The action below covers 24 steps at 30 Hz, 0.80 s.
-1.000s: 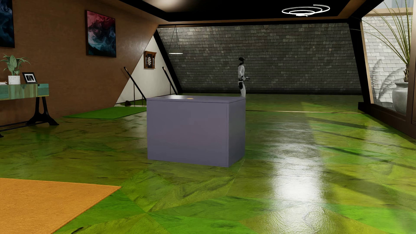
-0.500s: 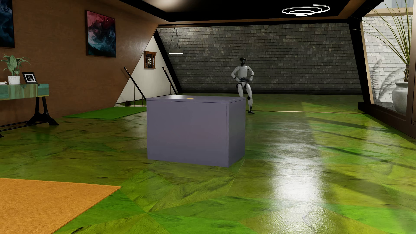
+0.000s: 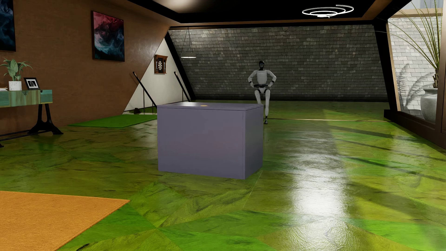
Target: Go to the dark desk
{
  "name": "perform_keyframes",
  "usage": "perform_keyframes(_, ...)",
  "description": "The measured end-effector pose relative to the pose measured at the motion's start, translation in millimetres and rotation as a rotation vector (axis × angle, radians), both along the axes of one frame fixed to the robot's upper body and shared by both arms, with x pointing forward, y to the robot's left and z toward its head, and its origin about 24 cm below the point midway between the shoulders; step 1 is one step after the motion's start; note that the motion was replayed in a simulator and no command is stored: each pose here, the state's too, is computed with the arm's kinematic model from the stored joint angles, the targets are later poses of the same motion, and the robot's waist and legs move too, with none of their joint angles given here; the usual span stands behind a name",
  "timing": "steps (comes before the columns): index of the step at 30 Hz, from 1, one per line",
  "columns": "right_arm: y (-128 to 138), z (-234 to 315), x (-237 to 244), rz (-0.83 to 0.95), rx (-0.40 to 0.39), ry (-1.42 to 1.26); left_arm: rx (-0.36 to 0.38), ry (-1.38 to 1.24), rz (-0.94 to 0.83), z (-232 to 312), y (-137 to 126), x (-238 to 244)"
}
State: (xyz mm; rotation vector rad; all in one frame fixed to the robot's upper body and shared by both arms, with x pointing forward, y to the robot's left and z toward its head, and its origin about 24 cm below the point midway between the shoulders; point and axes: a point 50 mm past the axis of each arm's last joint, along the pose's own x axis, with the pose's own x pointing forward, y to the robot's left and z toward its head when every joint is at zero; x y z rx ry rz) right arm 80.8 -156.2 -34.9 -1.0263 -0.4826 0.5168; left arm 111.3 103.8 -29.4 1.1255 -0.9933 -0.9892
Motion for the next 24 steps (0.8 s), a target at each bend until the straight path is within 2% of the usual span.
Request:
perform_keyframes(2,6,5,6,0.002,0.036,-0.016,-0.023,-0.016,-0.009,2,-2,3)
perform_keyframes(6,5,12,6,0.020,0.003,-0.067,0.008,0.098,0.036,-7,4,-4)
perform_keyframes(12,13,15,10,-0.084,0.043,-0.126,0.007,0.120,0.034,-8,7,-12)
perform_keyframes(15,18,18,15,-0.050,0.061,-0.163,0.004,0.142,0.091,-8,9,-14)
perform_keyframes(17,26,26,21,-0.020,0.109,-0.195,0.022,0.137,0.129,-9,13,-14)
perform_keyframes(21,25,20,17,-0.028,0.088,-0.166,0.069,0.209,0.140,-11,20,-19)
perform_keyframes(24,29,18,16,-0.030,0.113,-0.152,0.091,0.170,0.145,-6,28,-14)
